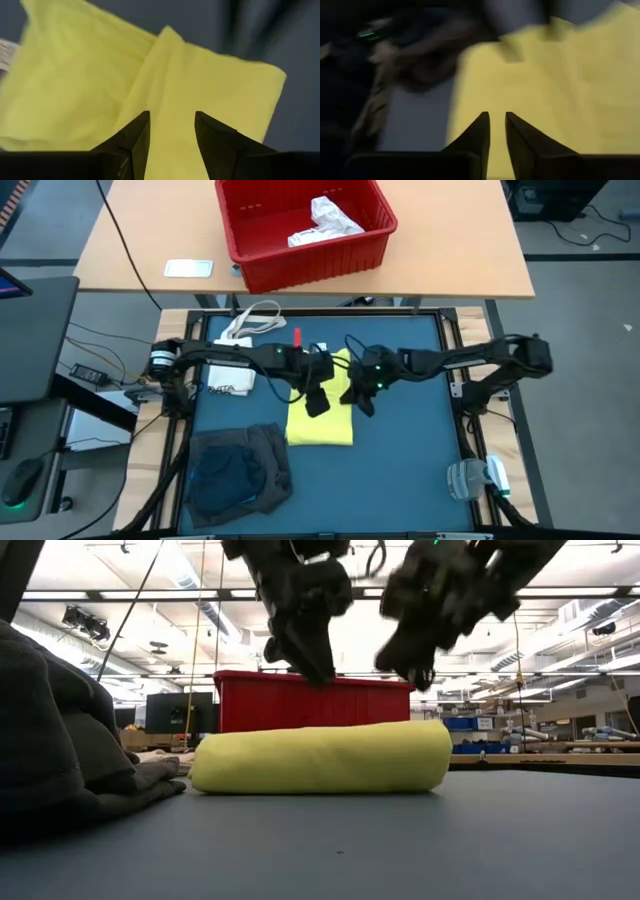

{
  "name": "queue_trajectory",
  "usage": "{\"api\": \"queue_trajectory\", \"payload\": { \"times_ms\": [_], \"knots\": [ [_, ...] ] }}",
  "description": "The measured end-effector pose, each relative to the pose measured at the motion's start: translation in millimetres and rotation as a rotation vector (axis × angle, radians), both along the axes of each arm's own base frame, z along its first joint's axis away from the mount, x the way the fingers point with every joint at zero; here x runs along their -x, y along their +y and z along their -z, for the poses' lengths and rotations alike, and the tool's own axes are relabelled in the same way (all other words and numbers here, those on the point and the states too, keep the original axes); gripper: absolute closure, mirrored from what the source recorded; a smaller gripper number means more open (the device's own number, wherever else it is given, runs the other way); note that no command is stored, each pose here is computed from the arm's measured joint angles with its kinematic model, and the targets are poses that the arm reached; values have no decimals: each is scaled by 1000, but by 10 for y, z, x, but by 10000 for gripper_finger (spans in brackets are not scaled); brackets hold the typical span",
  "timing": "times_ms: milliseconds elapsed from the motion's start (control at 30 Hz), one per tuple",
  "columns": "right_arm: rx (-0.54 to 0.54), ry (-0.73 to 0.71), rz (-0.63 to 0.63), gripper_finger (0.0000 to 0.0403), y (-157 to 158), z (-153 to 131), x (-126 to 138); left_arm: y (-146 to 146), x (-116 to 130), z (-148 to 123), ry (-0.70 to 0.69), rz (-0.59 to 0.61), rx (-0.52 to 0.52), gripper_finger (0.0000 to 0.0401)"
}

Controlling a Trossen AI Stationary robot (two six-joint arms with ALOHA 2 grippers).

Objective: Fold laundry
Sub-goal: Fold the yellow shirt

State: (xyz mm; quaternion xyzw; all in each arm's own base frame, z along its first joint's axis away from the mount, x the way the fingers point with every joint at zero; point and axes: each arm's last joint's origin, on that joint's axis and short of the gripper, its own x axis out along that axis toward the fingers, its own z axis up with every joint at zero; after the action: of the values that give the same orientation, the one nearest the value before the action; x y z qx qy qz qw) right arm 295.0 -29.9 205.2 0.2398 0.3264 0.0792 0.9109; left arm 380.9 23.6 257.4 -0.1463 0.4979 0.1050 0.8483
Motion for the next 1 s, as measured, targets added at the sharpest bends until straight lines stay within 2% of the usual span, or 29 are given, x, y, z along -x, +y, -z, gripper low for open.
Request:
{"api": "queue_trajectory", "payload": {
  "times_ms": [100,167,333,433,500,600,700,767,867,1000],
  "knots": [
    [55,-89,-120,319,190,-130,19,-70,77,-199,-62,62,-56,241],
    [138,-123,-202,306,326,-117,1,-165,105,-304,-100,123,-92,241],
    [369,-127,-372,260,705,90,-55,-482,146,-155,-57,204,-78,241],
    [368,-137,-463,219,865,159,-58,-694,200,-24,-35,167,-20,241],
    [405,-131,-408,191,943,151,-64,-827,266,71,12,166,0,240],
    [535,-69,-316,152,1018,231,-52,-1009,315,165,14,150,37,233],
    [603,-71,-269,127,1081,259,-65,-1160,378,267,22,174,25,221],
    [611,-69,-259,123,1116,299,-91,-1235,426,356,23,197,-25,212],
    [603,8,-254,128,1148,506,-113,-1292,532,514,65,229,-115,198],
    [582,112,-210,141,1196,788,-141,-1298,601,726,47,223,-142,177]
  ]
}}
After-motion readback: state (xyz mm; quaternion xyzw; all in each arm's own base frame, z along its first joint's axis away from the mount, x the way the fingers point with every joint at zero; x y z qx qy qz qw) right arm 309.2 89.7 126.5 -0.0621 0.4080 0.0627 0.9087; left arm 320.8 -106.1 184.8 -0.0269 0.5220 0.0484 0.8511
